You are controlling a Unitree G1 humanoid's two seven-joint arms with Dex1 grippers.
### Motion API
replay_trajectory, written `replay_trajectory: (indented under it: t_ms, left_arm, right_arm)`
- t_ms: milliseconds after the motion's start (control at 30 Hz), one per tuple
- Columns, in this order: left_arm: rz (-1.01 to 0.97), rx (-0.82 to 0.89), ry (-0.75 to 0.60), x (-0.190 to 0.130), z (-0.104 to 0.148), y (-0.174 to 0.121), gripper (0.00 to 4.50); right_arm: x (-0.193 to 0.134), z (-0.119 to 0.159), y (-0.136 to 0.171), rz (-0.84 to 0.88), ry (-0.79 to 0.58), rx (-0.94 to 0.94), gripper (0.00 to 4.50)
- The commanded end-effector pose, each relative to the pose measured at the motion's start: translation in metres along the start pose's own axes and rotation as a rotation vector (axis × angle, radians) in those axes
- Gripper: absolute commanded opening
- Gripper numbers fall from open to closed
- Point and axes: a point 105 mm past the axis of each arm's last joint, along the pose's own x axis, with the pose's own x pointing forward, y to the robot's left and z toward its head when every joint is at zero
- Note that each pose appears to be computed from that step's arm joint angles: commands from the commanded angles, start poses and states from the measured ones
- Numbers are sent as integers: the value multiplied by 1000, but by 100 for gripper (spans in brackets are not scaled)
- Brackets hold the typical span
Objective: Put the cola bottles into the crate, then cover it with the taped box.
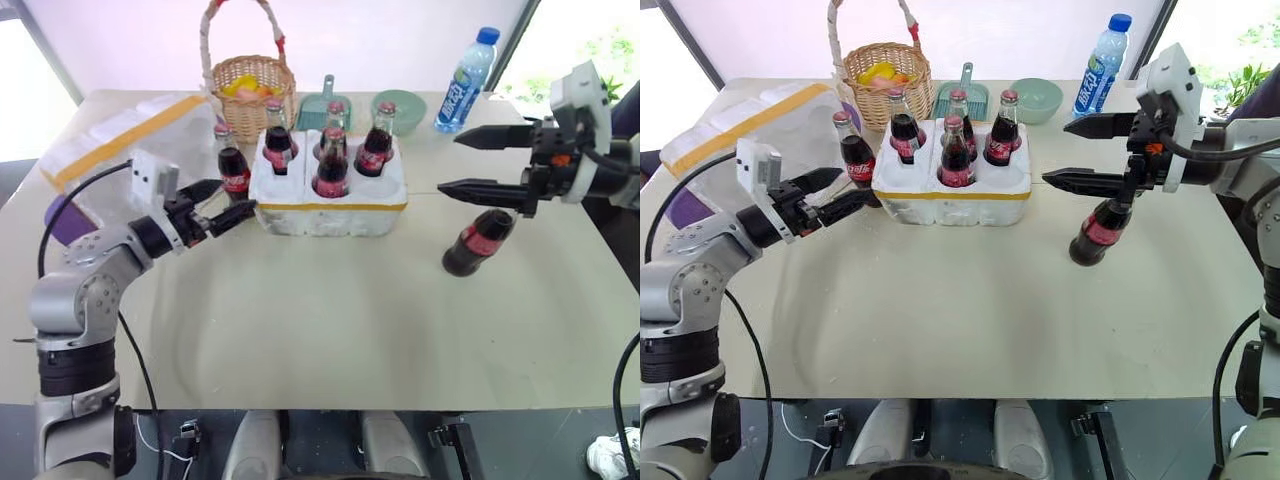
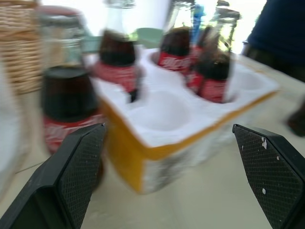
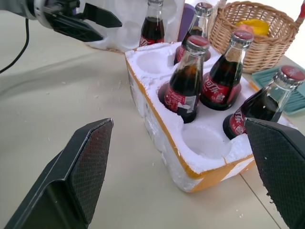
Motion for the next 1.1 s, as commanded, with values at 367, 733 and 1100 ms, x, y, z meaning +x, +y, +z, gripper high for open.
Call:
replay_trajectory:
  t_ms: [367,733,1100]
  left_arm:
    - [91,128,4,31,-8,25,446]
    - [82,153,11,64,-9,34,446]
    - [88,148,24,92,-15,39,446]
  right_arm:
    - [-2,11,0,-28,-35,-35,450]
    - [-4,12,-1,-54,-53,-23,450]
    - [0,13,1,-56,-67,-23,450]
